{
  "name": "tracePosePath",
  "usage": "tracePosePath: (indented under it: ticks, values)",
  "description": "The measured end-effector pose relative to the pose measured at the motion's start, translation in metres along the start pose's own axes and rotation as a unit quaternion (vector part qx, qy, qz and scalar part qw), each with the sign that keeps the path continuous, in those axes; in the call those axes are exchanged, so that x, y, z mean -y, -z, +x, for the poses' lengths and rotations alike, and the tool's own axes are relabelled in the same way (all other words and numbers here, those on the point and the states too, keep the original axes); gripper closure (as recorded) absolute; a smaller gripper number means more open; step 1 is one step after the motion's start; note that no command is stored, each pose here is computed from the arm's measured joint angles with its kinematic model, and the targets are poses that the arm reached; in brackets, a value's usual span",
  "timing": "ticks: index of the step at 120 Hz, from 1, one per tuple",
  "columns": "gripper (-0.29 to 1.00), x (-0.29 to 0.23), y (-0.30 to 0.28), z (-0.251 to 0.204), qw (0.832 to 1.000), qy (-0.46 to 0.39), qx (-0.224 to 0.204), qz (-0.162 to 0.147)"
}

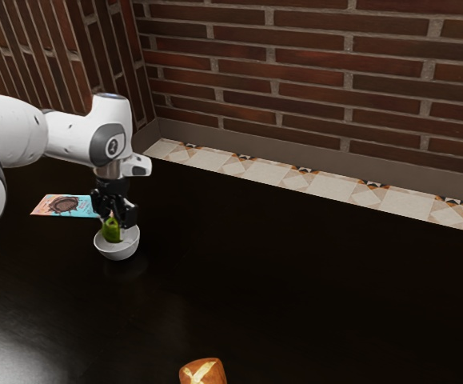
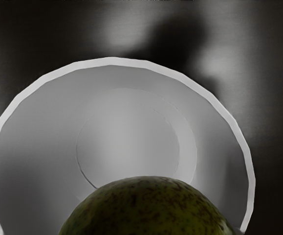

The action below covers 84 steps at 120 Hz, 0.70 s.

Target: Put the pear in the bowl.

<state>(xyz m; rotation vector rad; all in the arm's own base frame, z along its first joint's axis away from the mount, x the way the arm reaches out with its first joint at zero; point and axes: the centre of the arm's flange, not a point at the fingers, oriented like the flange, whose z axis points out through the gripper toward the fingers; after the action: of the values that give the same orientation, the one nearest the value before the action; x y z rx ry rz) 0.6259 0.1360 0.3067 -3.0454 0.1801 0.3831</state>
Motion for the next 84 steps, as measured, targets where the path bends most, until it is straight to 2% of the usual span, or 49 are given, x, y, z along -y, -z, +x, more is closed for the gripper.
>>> tracePosePath:
  ticks: [3, 26, 47, 63, 73, 84]
  values:
    - [0.44, 0.000, -0.001, 0.001, 1.000, -0.001, 0.001, 0.000]
    - [0.19, 0.000, -0.004, 0.003, 1.000, -0.011, 0.004, -0.005]
    - [0.09, -0.002, 0.005, 0.001, 1.000, -0.020, -0.005, -0.008]
    - [0.05, -0.010, 0.051, -0.013, 0.999, -0.024, -0.039, -0.020]
    - [0.03, -0.040, 0.098, -0.024, 0.996, -0.036, -0.069, -0.036]
    - [0.02, -0.066, 0.131, -0.036, 0.995, -0.041, -0.080, -0.047]
